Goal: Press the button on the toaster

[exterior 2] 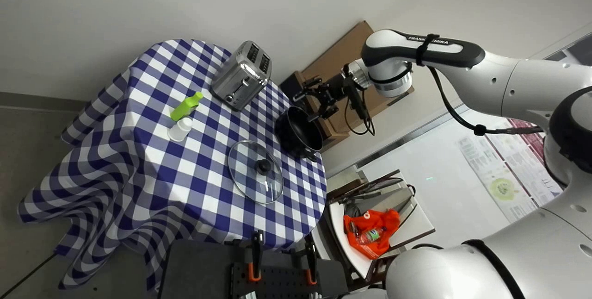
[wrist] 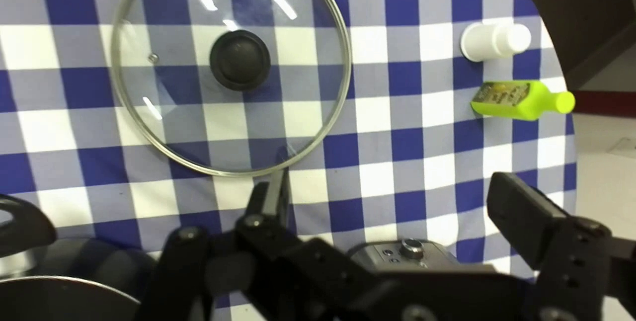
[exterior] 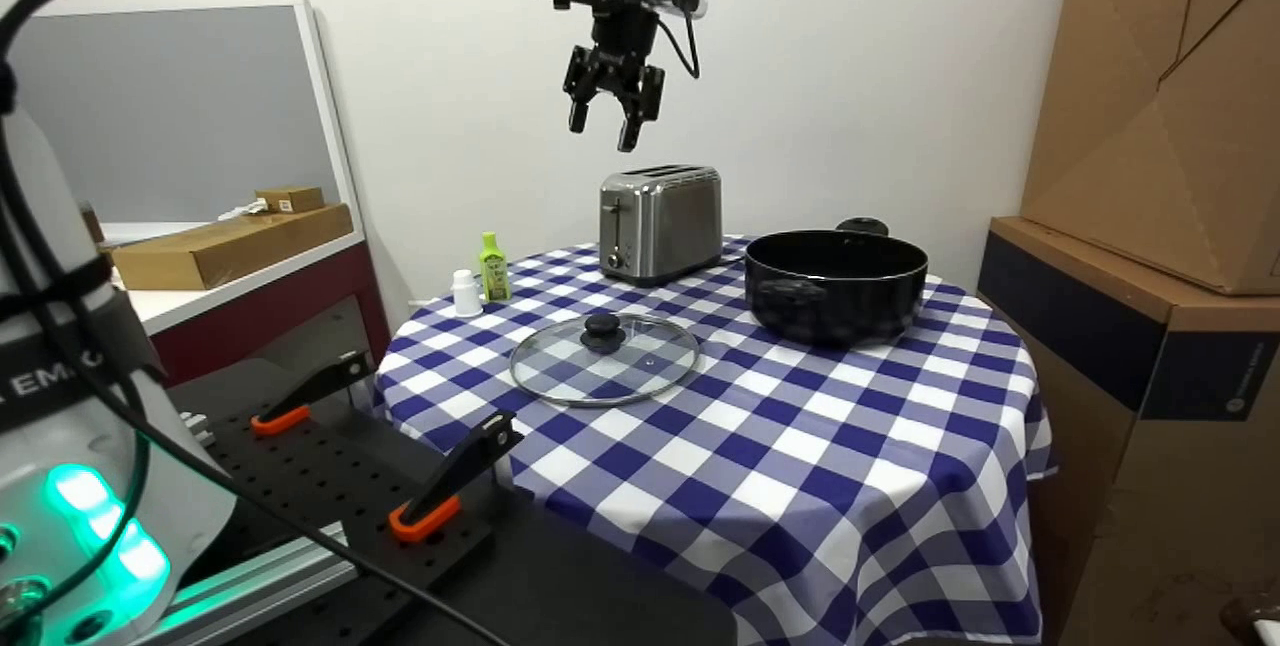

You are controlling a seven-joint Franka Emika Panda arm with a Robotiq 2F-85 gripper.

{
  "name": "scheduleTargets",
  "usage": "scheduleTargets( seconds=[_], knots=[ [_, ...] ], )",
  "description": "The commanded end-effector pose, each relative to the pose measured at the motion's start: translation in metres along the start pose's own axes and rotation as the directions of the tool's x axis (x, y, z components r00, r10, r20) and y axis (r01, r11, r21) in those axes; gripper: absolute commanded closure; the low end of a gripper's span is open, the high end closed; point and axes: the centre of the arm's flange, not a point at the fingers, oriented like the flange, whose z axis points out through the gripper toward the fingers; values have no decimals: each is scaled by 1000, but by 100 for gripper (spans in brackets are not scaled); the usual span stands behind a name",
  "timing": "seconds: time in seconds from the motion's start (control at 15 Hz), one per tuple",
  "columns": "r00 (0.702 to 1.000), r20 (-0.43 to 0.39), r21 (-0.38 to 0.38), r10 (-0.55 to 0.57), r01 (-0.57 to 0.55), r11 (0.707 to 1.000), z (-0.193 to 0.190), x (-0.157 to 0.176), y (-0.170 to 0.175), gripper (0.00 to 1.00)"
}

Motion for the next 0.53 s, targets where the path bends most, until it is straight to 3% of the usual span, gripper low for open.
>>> scheduleTargets(
  seconds=[0.0,0.2,0.27,0.47],
  knots=[
    [995,35,-163,-91,95,982,-4,-36,-12,0],
    [987,26,-311,-162,162,937,-2,-52,-20,0],
    [990,40,-227,-133,138,964,0,-31,-17,0],
    [986,47,-281,-162,168,945,0,-42,-22,0]
  ],
)
